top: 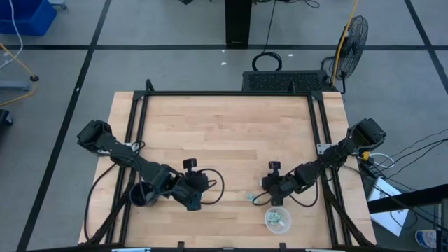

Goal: Pick and place items into bin
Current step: Put the stevia packet into the bottom transparent bin, then put the stevia packet into the top transparent bin

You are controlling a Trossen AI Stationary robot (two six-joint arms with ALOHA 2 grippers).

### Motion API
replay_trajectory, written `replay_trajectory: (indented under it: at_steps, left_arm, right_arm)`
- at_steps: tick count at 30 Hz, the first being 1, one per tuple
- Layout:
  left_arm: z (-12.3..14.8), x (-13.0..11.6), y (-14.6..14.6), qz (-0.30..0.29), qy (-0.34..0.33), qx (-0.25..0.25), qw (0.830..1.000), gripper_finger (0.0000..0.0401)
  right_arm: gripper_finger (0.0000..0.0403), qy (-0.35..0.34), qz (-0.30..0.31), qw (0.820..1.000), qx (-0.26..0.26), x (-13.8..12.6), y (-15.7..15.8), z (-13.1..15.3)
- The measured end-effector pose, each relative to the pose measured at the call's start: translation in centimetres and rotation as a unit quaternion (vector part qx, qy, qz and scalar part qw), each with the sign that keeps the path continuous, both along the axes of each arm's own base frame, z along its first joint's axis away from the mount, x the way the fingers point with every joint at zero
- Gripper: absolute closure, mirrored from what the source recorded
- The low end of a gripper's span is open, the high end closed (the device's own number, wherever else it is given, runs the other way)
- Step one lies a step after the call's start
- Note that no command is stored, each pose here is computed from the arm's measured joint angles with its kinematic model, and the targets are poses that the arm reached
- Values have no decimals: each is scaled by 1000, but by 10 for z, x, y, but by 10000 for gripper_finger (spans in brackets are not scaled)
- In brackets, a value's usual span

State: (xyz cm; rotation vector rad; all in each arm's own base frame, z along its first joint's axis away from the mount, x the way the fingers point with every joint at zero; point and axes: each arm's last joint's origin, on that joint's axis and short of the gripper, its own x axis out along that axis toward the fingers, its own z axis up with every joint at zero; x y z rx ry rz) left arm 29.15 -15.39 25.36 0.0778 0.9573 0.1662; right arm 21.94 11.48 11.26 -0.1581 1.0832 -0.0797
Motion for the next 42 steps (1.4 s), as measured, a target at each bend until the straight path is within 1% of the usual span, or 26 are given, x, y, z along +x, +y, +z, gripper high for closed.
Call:
replay_trajectory:
  at_steps: [3,5,9,13,18,23,27,29,31,37,42]
  left_arm:
    - [0,0,0,0,0,0,1000,288]
    - [0,0,0,0,0,-1,1000,288]
    - [0,0,0,1,0,-2,1000,288]
    - [0,0,0,1,0,-3,1000,288]
    - [0,0,0,1,-1,-3,1000,288]
    - [0,0,0,10,-2,-9,1000,288]
    - [0,0,0,9,-2,-9,1000,288]
    - [0,0,0,9,-2,-8,1000,288]
    - [0,0,0,9,-3,-6,1000,288]
    - [0,0,0,11,-4,-5,1000,288]
    - [0,0,0,10,-5,-5,1000,288]
  right_arm:
    - [388,-11,14,1000,3,1,1,4]
    - [397,-24,31,999,3,2,2,7]
    - [399,-46,51,998,0,5,4,13]
    - [401,-68,70,995,10,8,14,29]
    - [402,-114,102,987,45,10,42,65]
    - [402,-108,116,984,84,-5,76,86]
    - [402,-70,79,987,120,-26,90,84]
    - [402,-57,57,986,143,-31,94,80]
    - [402,-48,47,986,150,-35,99,75]
    - [395,-44,50,984,164,-32,108,64]
    - [363,-35,41,983,176,-31,108,62]
